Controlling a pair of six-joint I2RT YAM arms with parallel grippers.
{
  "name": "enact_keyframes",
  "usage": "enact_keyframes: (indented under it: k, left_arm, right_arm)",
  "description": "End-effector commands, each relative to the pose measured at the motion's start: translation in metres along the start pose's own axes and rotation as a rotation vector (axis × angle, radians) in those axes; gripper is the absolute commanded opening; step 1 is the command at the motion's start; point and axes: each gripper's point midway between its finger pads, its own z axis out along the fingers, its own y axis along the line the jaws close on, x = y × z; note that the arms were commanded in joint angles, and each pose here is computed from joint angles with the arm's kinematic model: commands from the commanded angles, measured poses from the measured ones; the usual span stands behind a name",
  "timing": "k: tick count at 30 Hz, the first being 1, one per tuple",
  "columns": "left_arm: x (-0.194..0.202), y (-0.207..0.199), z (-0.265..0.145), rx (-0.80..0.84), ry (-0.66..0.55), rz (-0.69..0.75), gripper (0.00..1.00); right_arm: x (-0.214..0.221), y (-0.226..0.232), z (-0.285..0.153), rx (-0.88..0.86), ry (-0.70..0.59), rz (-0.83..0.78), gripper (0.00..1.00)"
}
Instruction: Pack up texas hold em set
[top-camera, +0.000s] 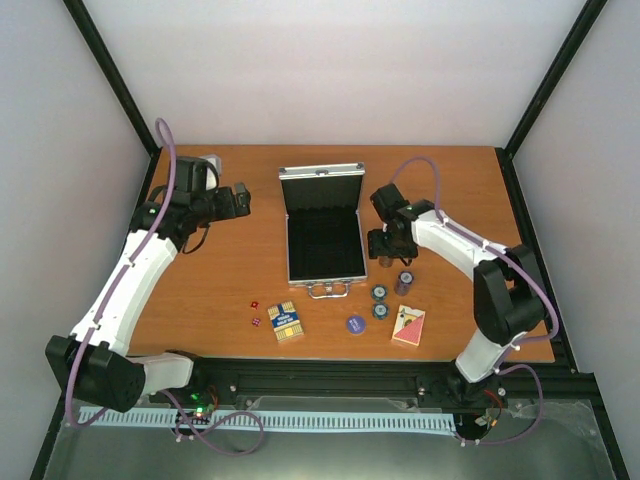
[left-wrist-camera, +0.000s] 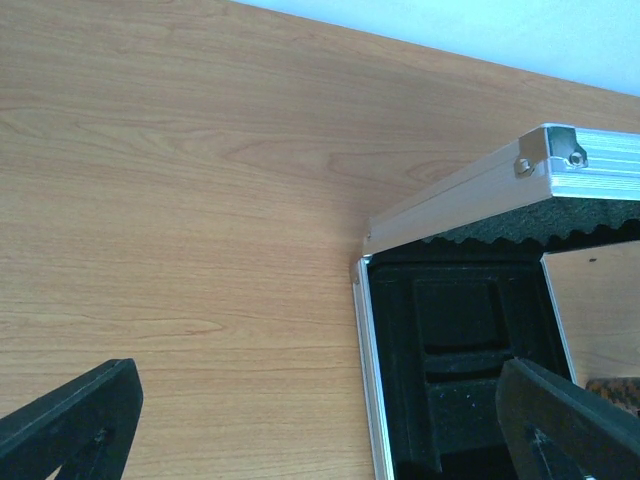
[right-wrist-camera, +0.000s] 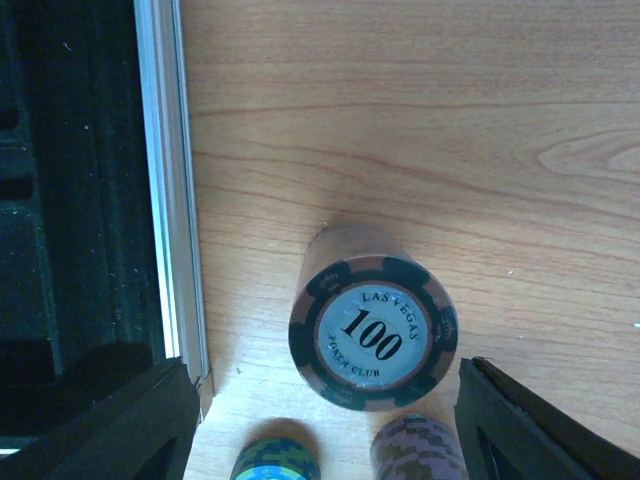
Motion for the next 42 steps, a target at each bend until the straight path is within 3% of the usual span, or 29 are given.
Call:
enact_keyframes:
  k: [1,21,24,25,28,32,42]
  left_arm:
    - [0.005,-0.002,0.003,0.006,0.021,0.014,1.00]
    - [0.007,0.004,0.016,-0.025,0.041,-0.013,1.00]
    - [0.009,0.004,0.019,-0.027,0.047,-0.021,1.00]
    - [0.009,0.004,0.020,-0.028,0.049,-0.024,1.00]
    - [0.010,0.005,0.022,-0.030,0.053,-0.030,1.00]
    - [0.009,0.005,0.024,-0.032,0.054,-0.033,1.00]
    - [0.011,0.004,0.029,-0.028,0.068,-0.021,1.00]
  right_arm:
    - [-0.002,-0.001,0.010,-0.017,0.007,0.020,0.72]
    - [-0.015,-0.013,0.039,-0.047,0.072,0.000,0.60]
    - [-0.014,-0.014,0.042,-0.043,0.082,-0.008,0.53]
    - [-0.014,-0.014,0.043,-0.042,0.084,-0.010,0.48]
    - [-0.011,-0.016,0.043,-0.035,0.091,-0.013,0.20]
    - [-0.010,-0.019,0.039,-0.025,0.083,-0.012,0.05]
    - [-0.037,-0.004,-0.010,-0.127,-0.102,-0.029,0.03]
